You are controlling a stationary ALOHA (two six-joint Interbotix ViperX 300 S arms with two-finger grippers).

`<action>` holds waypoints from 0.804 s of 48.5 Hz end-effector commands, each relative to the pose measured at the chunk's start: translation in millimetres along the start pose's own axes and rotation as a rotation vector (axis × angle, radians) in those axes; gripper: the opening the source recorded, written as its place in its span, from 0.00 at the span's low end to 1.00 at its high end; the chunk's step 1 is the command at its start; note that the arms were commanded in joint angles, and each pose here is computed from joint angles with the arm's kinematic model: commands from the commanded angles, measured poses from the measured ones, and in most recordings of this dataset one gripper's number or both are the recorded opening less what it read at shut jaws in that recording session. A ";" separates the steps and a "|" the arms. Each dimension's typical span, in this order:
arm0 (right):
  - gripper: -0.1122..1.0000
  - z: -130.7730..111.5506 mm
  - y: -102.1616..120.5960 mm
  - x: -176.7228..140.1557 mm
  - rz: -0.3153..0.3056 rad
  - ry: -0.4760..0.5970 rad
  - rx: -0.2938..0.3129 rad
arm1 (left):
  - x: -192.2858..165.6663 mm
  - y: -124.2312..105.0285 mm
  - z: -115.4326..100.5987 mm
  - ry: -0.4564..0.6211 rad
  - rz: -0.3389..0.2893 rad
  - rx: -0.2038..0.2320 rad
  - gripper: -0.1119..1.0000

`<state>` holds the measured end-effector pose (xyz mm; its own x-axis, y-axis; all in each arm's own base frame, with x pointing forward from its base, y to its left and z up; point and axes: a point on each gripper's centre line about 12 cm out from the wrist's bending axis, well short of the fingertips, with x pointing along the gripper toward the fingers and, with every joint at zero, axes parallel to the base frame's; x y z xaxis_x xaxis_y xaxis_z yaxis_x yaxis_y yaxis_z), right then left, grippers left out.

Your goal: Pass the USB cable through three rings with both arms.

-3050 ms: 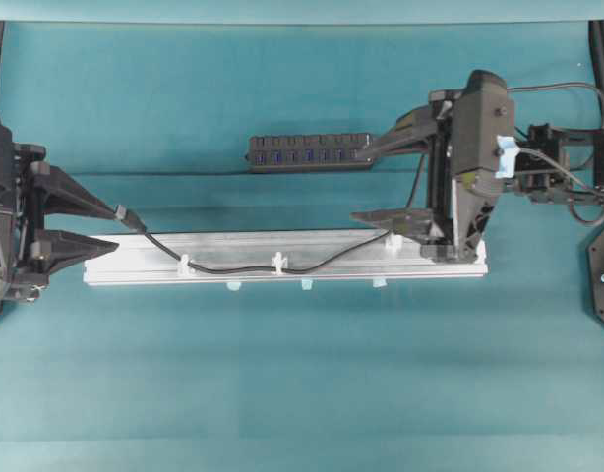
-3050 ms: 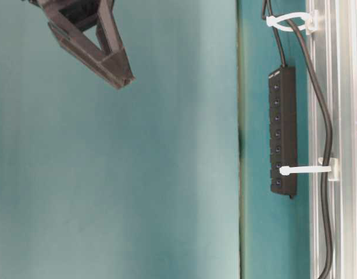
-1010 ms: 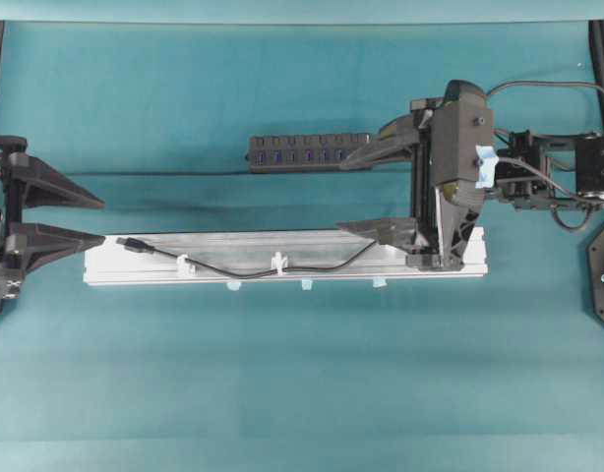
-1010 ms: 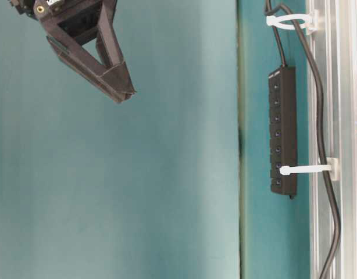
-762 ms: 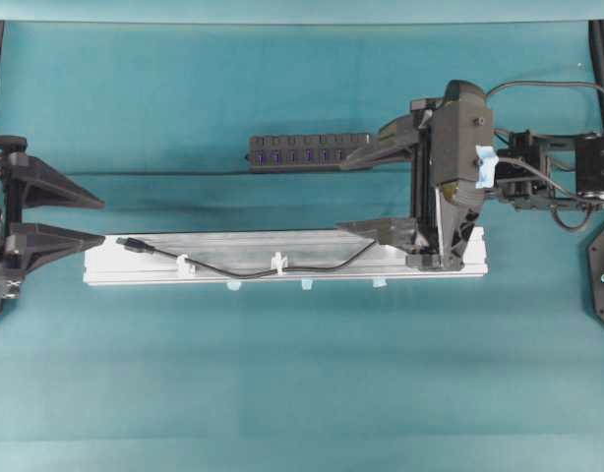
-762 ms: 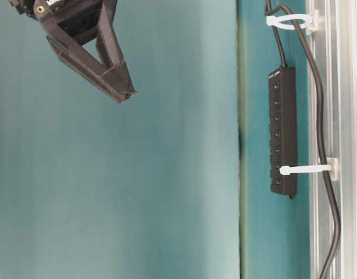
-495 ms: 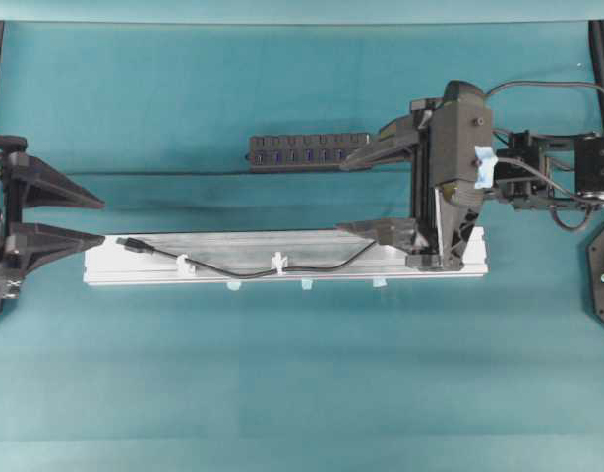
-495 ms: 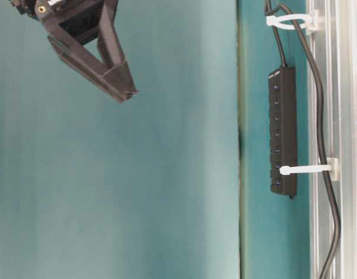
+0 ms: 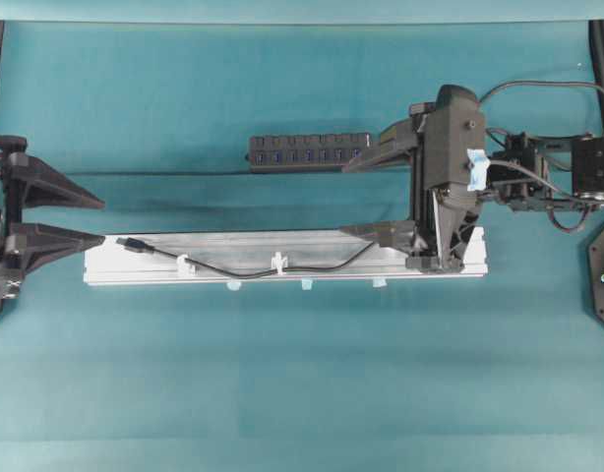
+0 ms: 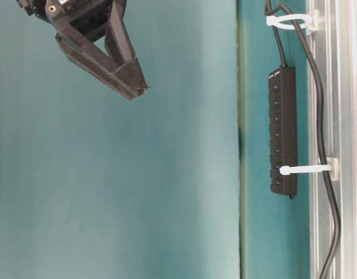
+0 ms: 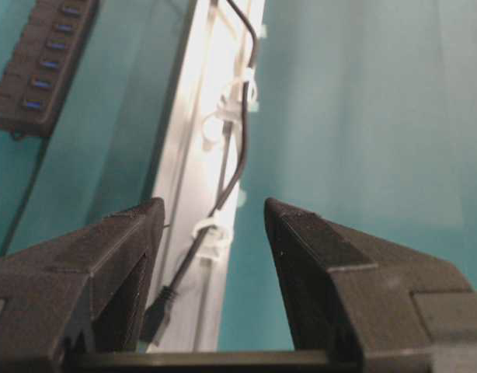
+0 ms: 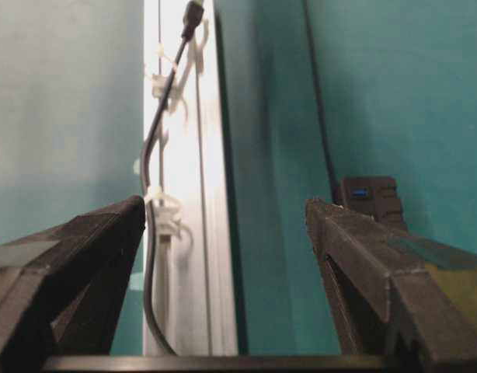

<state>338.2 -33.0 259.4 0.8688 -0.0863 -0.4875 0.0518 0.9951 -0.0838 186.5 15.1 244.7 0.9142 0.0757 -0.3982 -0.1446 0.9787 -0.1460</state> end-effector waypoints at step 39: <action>0.53 3.0 1.8 -2.2 0.006 0.009 0.005 | -3.1 -1.0 6.4 -0.027 -0.004 0.001 0.65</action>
<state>336.0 -32.4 256.2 0.8536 -0.0840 -0.5141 0.0474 0.9953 -0.0839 184.9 14.9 247.2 0.9196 0.0757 -0.3855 -0.1428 0.9786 -0.1484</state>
